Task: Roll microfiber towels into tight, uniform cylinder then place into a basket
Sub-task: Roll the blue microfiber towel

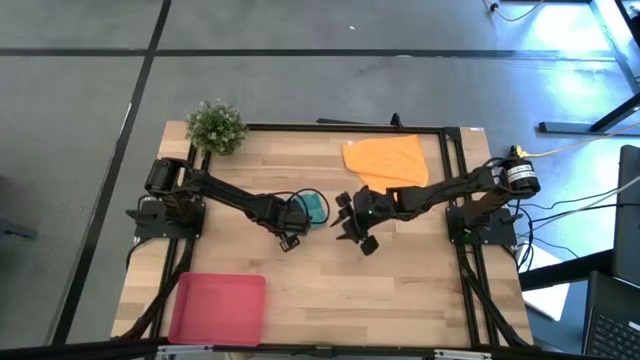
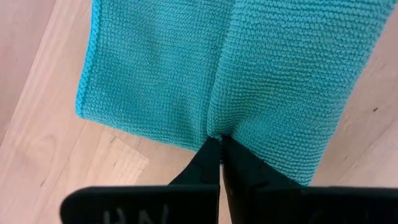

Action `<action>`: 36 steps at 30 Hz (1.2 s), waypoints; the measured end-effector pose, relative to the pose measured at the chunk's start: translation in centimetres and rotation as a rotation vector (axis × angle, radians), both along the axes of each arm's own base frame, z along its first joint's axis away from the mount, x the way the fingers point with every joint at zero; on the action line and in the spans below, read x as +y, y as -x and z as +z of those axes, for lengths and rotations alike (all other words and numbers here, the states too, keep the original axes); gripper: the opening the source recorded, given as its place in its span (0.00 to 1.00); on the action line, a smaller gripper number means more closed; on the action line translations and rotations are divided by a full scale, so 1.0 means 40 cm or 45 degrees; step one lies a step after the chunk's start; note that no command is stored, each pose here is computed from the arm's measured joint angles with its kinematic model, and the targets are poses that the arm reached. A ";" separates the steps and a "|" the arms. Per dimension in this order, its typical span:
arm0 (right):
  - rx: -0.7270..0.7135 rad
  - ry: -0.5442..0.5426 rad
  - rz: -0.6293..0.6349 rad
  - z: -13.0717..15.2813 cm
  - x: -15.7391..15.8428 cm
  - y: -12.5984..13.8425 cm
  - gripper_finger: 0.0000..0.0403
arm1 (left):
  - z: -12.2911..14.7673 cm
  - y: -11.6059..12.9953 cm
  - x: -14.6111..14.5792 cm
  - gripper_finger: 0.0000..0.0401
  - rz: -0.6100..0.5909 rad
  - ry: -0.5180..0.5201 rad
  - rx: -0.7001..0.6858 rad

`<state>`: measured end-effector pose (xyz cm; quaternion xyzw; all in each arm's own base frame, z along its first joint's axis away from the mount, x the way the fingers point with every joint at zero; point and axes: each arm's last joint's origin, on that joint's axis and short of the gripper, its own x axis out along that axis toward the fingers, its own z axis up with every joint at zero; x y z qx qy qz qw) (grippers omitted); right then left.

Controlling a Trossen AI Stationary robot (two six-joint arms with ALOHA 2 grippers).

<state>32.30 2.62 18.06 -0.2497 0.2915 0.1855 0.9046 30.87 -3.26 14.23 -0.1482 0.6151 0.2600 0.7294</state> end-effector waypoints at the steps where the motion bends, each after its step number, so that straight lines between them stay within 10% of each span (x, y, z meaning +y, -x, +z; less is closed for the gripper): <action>1: -0.010 0.019 -0.002 0.000 0.002 -0.002 0.48 | 0.000 0.000 0.000 0.00 0.000 0.000 0.000; 16: -0.128 0.355 0.020 -0.128 0.003 -0.075 0.56 | 0.000 0.000 0.000 0.00 0.003 0.001 0.000; 27: -0.092 0.357 -0.093 -0.205 -0.071 -0.094 0.55 | 0.000 0.000 -0.001 0.00 0.002 0.013 0.001; 36: -0.094 0.361 -0.170 -0.214 -0.081 -0.099 0.38 | 0.000 -0.003 -0.004 0.00 -0.003 0.044 -0.010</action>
